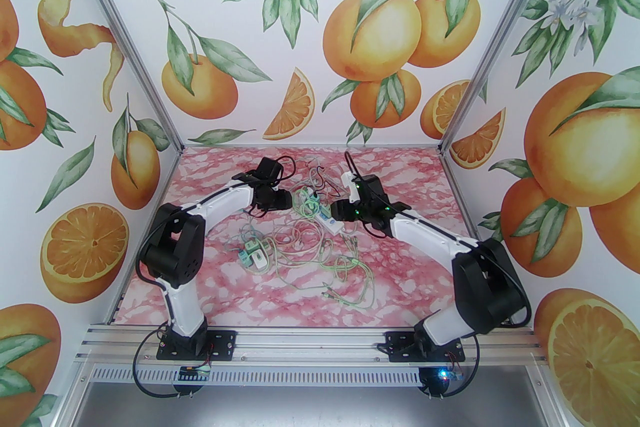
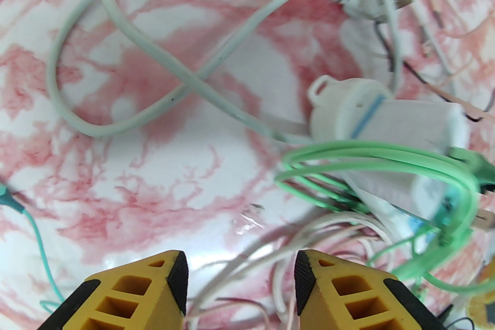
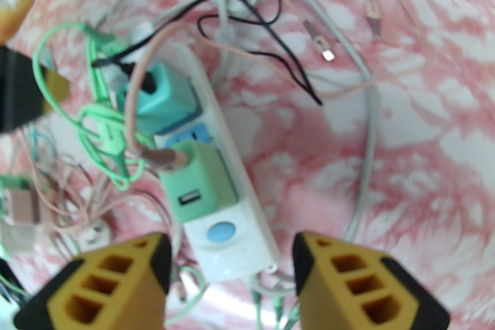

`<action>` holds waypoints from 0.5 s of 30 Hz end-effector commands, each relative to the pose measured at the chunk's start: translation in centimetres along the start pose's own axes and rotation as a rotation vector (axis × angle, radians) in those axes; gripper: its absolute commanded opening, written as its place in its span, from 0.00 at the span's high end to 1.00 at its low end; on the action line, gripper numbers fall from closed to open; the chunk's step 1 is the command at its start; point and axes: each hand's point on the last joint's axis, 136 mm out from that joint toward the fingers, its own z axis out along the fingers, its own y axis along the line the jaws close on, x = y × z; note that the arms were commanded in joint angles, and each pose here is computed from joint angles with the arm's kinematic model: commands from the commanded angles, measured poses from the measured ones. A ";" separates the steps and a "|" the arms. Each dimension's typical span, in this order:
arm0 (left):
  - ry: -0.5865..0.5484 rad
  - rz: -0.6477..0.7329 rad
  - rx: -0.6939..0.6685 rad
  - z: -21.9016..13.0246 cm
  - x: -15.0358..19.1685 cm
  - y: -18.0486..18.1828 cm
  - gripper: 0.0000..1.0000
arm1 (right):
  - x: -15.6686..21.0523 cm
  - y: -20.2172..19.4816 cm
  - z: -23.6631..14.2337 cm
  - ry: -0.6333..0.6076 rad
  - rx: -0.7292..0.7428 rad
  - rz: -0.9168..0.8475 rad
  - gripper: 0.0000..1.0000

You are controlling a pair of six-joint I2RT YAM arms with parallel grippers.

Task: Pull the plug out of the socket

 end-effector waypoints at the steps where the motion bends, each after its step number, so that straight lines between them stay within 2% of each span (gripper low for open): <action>1: -0.063 -0.001 0.036 -3.5 -0.9 -0.8 0.47 | -0.4 1.4 1.4 0.038 -0.046 -0.140 0.45; 9: -0.111 -0.014 0.040 -6.9 -0.9 -0.3 0.44 | 0.5 1.9 4.7 0.134 -0.041 -0.231 0.45; 15: -0.123 -0.021 0.024 -8.3 -0.5 0.5 0.43 | 1.2 1.4 6.8 0.179 -0.010 -0.252 0.57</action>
